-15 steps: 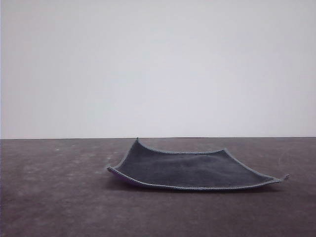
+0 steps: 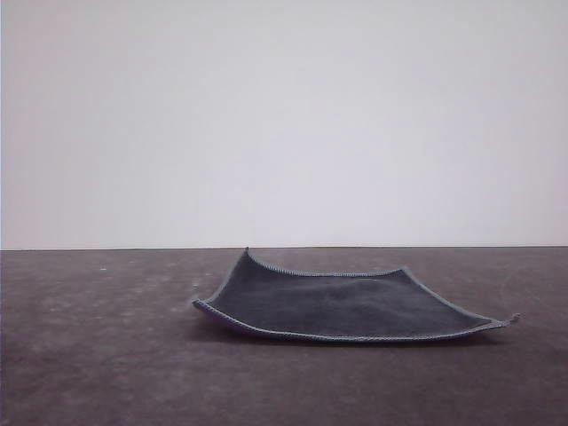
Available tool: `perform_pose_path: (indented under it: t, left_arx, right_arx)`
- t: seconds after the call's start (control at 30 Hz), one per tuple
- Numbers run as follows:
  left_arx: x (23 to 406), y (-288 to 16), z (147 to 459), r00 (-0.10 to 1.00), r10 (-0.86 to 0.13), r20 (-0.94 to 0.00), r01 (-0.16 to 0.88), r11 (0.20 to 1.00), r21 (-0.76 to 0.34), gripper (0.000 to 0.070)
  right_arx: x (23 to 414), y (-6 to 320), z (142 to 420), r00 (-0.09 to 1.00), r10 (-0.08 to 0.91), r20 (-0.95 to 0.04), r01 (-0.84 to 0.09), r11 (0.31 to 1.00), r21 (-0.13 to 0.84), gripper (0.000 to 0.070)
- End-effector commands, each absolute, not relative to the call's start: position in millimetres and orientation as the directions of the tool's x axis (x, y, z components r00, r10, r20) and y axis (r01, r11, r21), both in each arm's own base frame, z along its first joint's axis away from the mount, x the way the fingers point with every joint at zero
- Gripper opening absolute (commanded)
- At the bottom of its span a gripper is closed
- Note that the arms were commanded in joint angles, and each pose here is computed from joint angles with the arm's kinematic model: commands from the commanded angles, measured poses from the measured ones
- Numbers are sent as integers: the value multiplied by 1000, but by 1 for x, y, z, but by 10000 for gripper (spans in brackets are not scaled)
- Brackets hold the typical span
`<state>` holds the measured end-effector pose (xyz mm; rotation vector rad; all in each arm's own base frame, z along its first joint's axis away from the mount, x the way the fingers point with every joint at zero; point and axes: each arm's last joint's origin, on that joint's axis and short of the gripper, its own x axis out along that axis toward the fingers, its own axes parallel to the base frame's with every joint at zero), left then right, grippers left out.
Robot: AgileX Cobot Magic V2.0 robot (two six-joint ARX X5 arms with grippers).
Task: Fold clothes
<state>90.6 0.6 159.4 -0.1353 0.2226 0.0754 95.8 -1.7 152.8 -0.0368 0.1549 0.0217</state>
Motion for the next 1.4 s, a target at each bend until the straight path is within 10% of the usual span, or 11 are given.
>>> perform_pose_path:
  t: [0.0,0.57,1.0,1.37]
  left_arx:
    - [91,1,155,970,62,-233,-94,987,-129,16]
    - [95,1,236,988,61,-145,-103,948,-302,13]
    - [196,-6,300,918,-70,-390,5,986,-166,15]
    - [267,-12,285,840,-87,-536,27,992,-120,15]
  right_arx:
    - [96,-2,152,989,18,-147,-20,1000,-12,12]
    - [95,-2,225,990,20,-143,12,976,218,4]
    - [174,-2,306,915,121,-384,-63,985,158,4]
    - [248,2,294,850,182,-495,-132,982,134,4]
